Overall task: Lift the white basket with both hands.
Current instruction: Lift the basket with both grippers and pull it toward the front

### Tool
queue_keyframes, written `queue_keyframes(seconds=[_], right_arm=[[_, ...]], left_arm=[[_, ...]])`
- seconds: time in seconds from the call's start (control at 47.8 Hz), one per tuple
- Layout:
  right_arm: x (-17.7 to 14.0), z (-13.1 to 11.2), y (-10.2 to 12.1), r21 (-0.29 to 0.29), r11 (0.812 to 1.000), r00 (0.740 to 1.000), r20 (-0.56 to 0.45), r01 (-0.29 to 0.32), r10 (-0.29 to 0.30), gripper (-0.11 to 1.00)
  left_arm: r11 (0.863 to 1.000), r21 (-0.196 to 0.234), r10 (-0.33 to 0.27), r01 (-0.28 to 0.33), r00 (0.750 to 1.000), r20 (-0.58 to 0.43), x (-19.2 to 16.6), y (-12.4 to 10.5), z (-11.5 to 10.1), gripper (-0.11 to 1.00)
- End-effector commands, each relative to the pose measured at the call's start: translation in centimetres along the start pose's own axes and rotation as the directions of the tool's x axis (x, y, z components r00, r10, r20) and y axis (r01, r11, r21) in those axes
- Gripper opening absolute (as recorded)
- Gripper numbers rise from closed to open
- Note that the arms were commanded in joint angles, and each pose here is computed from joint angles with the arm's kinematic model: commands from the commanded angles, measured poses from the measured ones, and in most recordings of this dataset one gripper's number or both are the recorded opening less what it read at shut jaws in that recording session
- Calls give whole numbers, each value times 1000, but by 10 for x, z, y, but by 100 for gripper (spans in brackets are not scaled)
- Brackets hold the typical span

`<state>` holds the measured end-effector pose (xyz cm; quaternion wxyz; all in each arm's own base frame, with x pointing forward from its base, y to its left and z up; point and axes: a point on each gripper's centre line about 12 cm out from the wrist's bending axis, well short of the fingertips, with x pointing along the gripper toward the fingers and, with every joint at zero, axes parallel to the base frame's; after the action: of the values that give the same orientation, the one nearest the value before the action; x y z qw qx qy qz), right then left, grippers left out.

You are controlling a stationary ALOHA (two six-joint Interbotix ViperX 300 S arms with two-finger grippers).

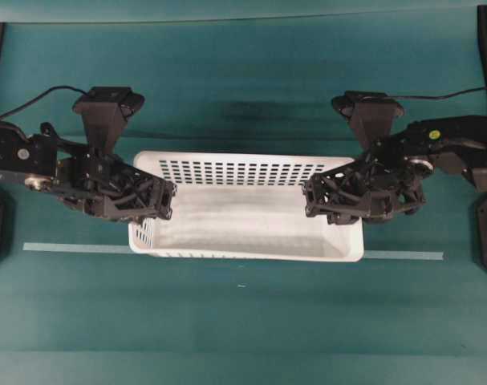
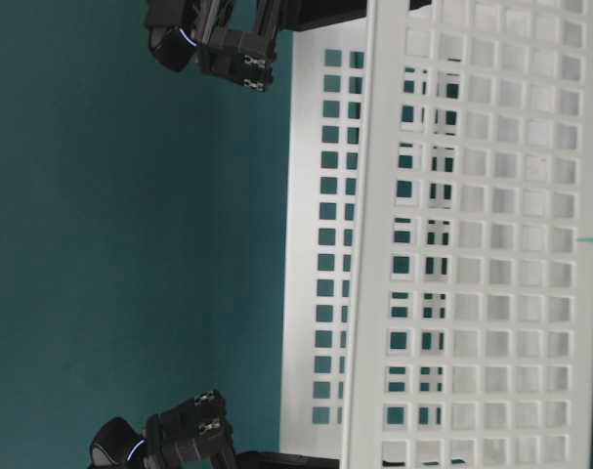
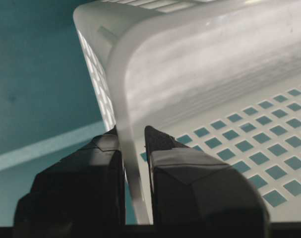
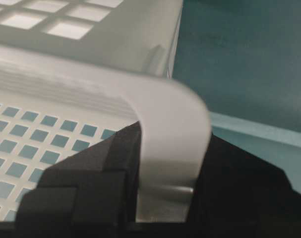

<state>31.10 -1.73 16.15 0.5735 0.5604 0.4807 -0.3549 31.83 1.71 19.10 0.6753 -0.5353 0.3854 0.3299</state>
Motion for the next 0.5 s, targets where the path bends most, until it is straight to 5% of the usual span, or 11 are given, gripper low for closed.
queue_keyframes(seconds=[0.0, 0.481], right_arm=[[2, -10, 3, -43, 999, 1000, -5, -1, 1, 20], [7, -34, 5, -52, 999, 1000, -23, -3, 2, 20]], left_arm=[[999, 15, -40, 40, 999, 6, -9, -7, -2, 5], [999, 18, -32, 32, 999, -26, -6, -10, -21, 5]])
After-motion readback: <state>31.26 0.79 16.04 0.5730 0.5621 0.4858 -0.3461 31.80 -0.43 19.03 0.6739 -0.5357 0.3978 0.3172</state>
